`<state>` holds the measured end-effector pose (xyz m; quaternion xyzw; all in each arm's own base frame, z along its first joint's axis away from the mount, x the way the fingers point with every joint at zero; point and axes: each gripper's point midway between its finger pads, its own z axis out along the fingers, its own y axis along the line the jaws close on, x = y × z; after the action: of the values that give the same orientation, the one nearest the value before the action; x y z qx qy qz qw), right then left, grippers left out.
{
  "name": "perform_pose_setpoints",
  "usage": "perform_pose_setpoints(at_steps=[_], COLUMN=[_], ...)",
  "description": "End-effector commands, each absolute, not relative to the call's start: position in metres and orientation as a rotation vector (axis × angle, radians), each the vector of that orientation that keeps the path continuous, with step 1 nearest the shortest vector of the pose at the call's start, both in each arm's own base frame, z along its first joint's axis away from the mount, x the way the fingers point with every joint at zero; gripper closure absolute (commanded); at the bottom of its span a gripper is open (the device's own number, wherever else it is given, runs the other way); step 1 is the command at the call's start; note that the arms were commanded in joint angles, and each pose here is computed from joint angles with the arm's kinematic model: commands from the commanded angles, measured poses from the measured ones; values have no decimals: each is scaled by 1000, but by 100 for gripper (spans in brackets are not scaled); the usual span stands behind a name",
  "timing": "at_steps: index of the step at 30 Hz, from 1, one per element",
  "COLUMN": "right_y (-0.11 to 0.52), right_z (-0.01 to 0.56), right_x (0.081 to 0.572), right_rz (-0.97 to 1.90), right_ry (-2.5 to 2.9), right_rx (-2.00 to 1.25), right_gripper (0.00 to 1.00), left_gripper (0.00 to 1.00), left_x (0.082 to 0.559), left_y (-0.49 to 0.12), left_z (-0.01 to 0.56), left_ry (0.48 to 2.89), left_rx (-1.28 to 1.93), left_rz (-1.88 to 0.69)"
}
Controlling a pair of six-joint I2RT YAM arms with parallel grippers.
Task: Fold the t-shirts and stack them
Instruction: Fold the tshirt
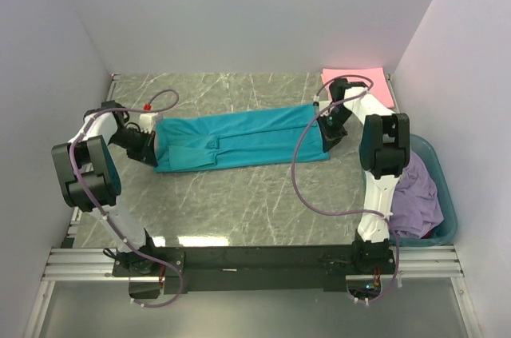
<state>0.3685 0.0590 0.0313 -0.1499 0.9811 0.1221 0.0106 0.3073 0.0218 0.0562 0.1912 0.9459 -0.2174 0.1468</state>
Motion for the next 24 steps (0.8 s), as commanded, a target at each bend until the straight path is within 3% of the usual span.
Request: perform_pose_setpoints(at_steps=[1,9,10,11,12,13,14,16,19,24], right_y=[49,42,42,47,48,51,53,60,73,97], right_z=[46,21,20,23,29,36,43,65,91,105], right_x=[371,360,360,359,360,363,363,370,374,374], right_rz=[291,222,226,254,266,281,293,326,408,463], right_ry=[3018,3066,3068,3067,3053,3033,3024,2961,2889,2817], right_rx=[-504,-527,-532,-536,-533,-532,-527,-523,-527,-589], right_gripper=[100,100,95,80,72,65,55,47,47,55], left_gripper=[99,99,99,96,88,70,63,54,53,53], left_x=[308,303,304,305,306,307,307,305,294,274], left_y=[23,34,33,31,29,23,20,10,-1,-20], left_z=[63,30,30,33,38,46,60,75,92,88], left_ry=[2730,2819,2815,2804,2783,2748,2704,2651,2615,2630], left_rx=[518,456,454,456,463,466,495,501,512,470], left_rz=[-623,-565,-569,-576,-590,-630,-632,-674,-725,-839])
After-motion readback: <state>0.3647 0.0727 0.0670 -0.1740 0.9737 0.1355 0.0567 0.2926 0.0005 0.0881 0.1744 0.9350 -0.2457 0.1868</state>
